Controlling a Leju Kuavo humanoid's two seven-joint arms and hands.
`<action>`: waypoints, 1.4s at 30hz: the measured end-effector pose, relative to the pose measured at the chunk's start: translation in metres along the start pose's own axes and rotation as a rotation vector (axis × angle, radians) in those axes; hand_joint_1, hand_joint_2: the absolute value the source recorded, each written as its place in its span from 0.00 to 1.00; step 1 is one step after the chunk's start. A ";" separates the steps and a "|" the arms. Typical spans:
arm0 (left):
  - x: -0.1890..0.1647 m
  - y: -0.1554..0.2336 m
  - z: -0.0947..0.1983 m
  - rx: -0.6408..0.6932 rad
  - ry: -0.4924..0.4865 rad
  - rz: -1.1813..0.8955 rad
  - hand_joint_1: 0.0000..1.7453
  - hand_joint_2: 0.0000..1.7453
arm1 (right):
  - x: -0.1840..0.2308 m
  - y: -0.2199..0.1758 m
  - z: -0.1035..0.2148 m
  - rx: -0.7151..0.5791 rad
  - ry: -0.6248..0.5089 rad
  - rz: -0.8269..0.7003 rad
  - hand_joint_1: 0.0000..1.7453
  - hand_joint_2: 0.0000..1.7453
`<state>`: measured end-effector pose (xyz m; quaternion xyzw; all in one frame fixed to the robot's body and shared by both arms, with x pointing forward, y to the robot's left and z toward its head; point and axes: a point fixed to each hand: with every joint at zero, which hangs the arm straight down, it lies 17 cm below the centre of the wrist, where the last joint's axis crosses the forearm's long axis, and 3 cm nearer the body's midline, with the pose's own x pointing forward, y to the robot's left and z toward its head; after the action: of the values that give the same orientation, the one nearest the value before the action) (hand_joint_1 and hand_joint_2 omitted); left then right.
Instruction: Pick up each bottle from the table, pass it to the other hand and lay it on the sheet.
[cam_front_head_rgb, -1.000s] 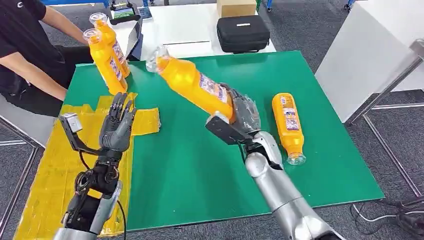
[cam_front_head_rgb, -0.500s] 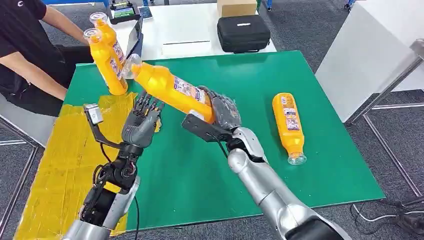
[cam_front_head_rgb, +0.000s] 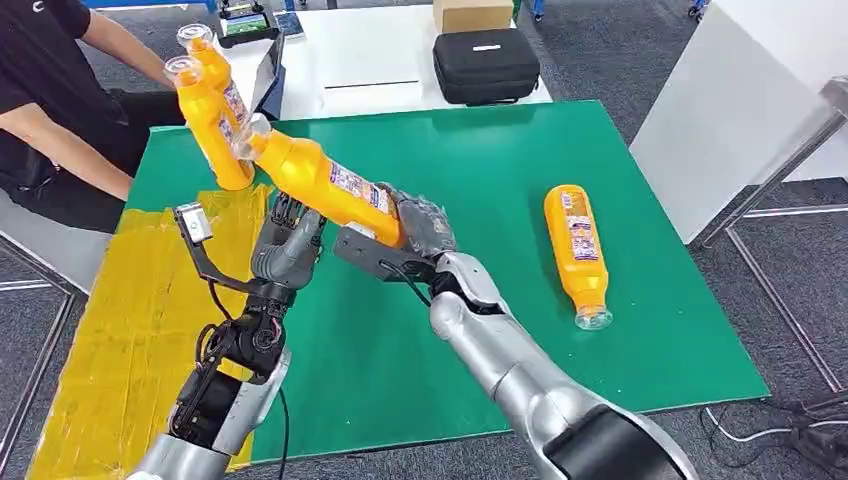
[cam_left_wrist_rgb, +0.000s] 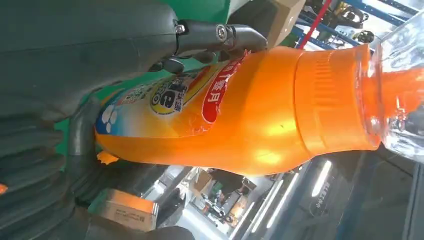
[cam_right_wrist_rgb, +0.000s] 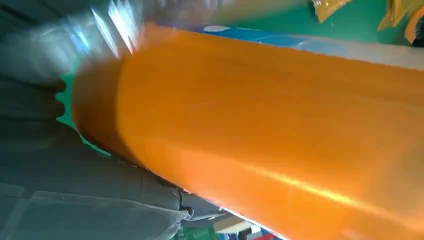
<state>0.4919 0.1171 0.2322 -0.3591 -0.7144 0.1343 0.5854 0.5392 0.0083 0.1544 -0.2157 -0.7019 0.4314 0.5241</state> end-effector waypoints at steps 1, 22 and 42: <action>-0.001 0.001 0.000 0.005 0.000 -0.003 0.00 1.00 | -0.002 0.002 0.000 0.012 0.013 0.002 1.00 1.00; 0.008 0.029 -0.003 0.156 -0.058 -0.060 0.00 1.00 | 0.078 0.050 0.016 0.101 -0.116 0.356 1.00 1.00; -0.004 0.040 0.005 0.182 -0.034 -0.073 0.21 1.00 | 0.099 0.049 0.017 0.070 -0.244 0.554 1.00 1.00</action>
<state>0.5015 0.1442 0.2034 -0.2756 -0.7218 0.1833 0.6078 0.4809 0.1029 0.1672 -0.3276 -0.6588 0.6045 0.3055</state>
